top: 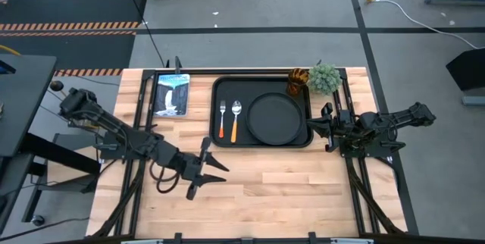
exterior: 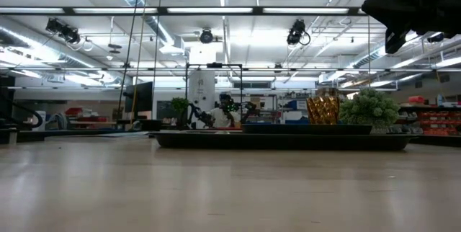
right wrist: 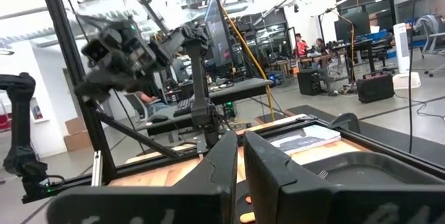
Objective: Pick and place plate/cup/fork/spoon on tray
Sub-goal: Return to Home Position
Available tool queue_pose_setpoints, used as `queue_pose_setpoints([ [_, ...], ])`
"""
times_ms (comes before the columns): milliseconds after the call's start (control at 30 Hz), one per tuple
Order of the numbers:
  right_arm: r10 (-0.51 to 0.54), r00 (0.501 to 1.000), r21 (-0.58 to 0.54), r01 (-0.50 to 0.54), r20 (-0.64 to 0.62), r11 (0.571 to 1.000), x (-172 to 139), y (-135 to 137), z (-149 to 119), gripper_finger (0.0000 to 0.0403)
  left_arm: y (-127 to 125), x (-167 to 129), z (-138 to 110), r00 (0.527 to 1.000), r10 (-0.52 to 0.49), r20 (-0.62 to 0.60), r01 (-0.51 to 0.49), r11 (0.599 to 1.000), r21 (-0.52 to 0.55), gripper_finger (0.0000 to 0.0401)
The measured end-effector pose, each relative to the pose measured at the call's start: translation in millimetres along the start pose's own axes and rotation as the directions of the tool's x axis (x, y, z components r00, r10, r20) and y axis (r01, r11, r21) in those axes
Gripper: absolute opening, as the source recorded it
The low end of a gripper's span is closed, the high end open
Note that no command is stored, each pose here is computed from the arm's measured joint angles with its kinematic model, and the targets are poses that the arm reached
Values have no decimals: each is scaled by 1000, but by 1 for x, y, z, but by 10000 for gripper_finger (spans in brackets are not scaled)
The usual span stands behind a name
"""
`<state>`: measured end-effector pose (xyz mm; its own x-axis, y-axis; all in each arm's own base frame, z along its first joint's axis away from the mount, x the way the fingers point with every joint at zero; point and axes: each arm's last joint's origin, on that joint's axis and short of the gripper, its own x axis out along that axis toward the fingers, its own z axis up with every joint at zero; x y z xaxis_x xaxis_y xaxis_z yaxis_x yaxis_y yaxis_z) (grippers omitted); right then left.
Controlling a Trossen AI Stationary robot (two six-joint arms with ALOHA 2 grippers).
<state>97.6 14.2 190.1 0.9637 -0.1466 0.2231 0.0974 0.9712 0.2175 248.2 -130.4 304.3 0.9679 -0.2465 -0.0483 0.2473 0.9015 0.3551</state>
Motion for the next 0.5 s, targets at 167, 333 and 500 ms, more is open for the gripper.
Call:
queue_pose_setpoints([
  [167, -1, 1000, 0, 1, -1, 1000, 0, 0, 0, 34, -3, -10, -24, 999, 28, 30, -28, 1000, -12, 144],
  [333, 0, 1000, 0, 0, 0, 1000, 0, 0, 0, 34, -4, -21, -43, 995, 59, 76, -56, 997, -45, 144],
  [500, -1, 1000, 0, 1, 0, 1000, 0, 0, 0, 34, -4, -32, -59, 996, 66, 61, -61, 995, -74, 144],
])
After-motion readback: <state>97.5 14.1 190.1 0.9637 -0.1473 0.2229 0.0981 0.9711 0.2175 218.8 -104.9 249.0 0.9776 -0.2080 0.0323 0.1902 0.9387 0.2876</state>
